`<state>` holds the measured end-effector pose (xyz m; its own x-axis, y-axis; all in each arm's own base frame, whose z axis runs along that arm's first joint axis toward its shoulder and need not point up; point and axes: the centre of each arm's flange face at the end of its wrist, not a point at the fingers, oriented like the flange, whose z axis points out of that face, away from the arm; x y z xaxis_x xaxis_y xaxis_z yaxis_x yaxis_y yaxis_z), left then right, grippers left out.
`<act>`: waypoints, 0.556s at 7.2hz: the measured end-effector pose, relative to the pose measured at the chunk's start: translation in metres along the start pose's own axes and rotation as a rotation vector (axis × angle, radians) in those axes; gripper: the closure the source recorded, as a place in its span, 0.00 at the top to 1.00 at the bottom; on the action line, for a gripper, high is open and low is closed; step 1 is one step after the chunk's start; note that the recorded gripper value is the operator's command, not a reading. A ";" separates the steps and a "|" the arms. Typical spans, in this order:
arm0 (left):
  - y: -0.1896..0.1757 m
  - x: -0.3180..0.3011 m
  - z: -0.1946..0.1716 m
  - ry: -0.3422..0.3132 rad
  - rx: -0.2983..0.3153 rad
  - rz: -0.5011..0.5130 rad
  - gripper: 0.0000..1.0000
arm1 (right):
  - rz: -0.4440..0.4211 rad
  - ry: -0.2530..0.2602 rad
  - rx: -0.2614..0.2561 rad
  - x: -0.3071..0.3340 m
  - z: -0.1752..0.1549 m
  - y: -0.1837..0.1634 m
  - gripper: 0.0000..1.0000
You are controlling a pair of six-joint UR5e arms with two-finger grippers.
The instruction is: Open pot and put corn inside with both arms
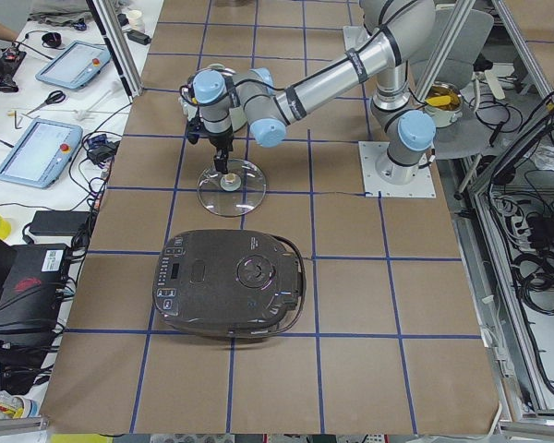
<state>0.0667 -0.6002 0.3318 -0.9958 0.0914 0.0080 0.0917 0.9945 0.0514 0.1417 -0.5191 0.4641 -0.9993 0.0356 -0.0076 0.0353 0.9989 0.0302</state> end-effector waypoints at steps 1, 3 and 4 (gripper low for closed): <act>0.007 0.017 -0.044 0.003 -0.012 -0.008 1.00 | -0.001 0.002 -0.018 0.002 0.001 0.011 1.00; 0.031 0.064 -0.127 -0.007 -0.006 -0.048 1.00 | 0.004 0.006 -0.068 0.006 -0.003 0.027 1.00; 0.044 0.094 -0.155 -0.016 0.017 -0.067 1.00 | 0.007 0.008 -0.076 0.009 -0.005 0.030 1.00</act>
<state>-0.0227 -0.5562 0.4893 -0.9996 0.0254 -0.0106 0.0250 0.9991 0.0345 0.1340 -0.4889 0.4702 -0.9991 0.0419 0.0006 0.0418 0.9935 0.1057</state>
